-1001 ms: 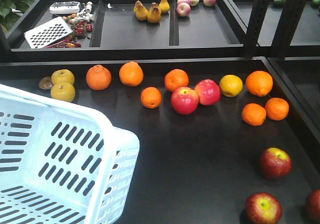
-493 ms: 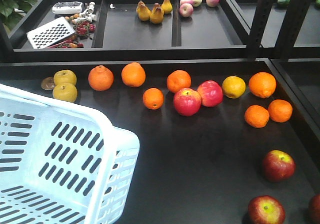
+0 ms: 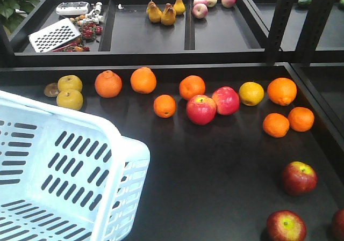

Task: Pick three apples into basket with both arms

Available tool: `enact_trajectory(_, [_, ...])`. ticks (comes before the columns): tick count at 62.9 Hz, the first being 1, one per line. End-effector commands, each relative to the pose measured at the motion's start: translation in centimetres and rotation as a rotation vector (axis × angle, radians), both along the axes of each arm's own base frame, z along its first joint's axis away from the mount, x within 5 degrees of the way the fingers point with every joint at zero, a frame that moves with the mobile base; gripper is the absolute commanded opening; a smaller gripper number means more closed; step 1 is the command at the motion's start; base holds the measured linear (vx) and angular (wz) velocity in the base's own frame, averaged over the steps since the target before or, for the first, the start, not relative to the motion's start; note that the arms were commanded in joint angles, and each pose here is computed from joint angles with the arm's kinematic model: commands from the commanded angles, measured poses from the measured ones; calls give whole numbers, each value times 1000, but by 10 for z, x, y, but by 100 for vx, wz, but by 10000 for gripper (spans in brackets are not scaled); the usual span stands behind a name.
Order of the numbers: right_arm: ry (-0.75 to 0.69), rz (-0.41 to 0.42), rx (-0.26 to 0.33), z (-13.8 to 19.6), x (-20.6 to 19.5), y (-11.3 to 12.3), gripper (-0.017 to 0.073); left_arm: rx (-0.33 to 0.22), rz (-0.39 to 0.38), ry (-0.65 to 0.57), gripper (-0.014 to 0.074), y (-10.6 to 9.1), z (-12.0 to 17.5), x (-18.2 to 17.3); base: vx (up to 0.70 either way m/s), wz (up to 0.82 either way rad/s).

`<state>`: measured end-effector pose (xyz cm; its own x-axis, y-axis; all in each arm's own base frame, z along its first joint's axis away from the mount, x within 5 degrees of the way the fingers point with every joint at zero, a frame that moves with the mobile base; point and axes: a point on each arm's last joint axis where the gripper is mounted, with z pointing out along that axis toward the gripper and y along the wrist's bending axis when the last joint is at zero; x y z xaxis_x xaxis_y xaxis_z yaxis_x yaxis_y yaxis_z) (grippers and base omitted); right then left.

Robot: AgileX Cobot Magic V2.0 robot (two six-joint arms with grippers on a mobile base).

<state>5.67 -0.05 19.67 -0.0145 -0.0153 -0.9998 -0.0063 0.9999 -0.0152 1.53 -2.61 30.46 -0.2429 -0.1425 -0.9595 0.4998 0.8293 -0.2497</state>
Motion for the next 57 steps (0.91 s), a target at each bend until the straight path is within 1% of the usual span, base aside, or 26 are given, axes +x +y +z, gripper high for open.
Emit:
enact_trajectory(1, [-73, 13, -15, 3, -1, 1, -4, -79, 28, -94, -8, 2, 19, 2, 0, 0])
enact_trajectory(8, [-73, 13, -15, 3, -1, 1, -4, -79, 28, -94, -8, 2, 19, 2, 0, 0])
enact_trajectory(13, [-73, 13, -15, 3, -1, 1, -4, -56, 30, -108, -8, 2, 19, 2, 0, 0])
enact_trajectory(41, [-72, 12, -15, 3, -1, 1, -4, -58, 30, -108, -8, 2, 19, 2, 0, 0])
enact_trajectory(46, [-73, 13, -15, 3, -1, 1, -4, -61, 28, -106, -8, 2, 19, 2, 0, 0])
enact_trajectory(57, [-73, 13, -15, 3, -1, 1, -4, -95, 20, -100, -8, 1, 20, 2, 0, 0])
